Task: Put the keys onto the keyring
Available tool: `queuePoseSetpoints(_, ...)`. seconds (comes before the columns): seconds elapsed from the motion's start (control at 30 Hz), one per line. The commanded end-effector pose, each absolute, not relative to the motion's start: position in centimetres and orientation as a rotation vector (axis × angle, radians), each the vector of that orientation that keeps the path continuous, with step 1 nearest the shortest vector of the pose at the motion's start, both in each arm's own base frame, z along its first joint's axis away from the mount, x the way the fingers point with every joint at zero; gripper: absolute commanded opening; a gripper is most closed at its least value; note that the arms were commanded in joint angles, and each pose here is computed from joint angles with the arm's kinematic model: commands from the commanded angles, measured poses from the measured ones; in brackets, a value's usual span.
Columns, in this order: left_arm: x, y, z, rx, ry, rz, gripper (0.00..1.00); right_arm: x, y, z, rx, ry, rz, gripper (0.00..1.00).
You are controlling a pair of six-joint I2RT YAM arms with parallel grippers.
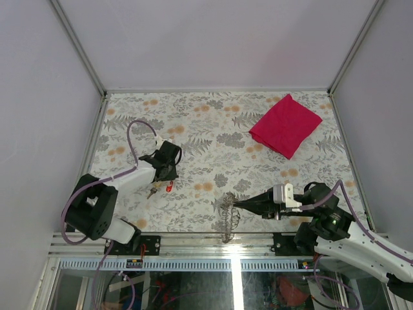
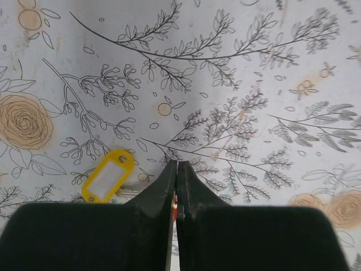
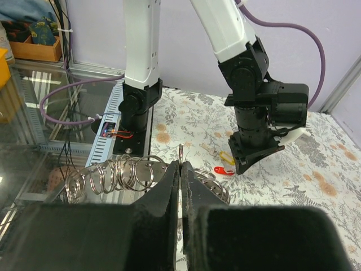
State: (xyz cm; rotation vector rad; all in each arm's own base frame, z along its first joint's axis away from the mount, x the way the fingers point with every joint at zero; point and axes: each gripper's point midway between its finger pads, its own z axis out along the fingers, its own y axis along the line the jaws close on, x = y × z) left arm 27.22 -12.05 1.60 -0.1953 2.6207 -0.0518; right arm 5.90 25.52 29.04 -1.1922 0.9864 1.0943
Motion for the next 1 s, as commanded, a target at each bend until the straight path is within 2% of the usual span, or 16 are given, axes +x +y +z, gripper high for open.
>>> queuePoseSetpoints(0.0,28.7,-13.1,5.0,-0.159,2.531,-0.149,0.0,5.4,25.4,32.0,-1.161,0.881,1.104,0.0)
queuePoseSetpoints(0.2,28.2,-15.8,10.2,0.015,2.408,-0.384,0.0,5.7,25.5,32.0,-1.166,0.88,1.088,0.0)
queuePoseSetpoints(0.53,23.4,-22.4,25.3,0.502,1.93,-0.82,0.0,6.6,26.8,32.5,-1.147,0.923,1.108,0.0)
queuePoseSetpoints(0.77,19.4,-24.9,35.3,0.748,1.561,-1.043,0.0,6.5,27.9,35.7,-1.087,0.794,1.162,0.0)
queuePoseSetpoints(0.97,16.5,-25.5,41.2,0.868,1.32,-1.138,0.0,5.8,28.2,39.5,-1.079,0.548,1.109,0.0)
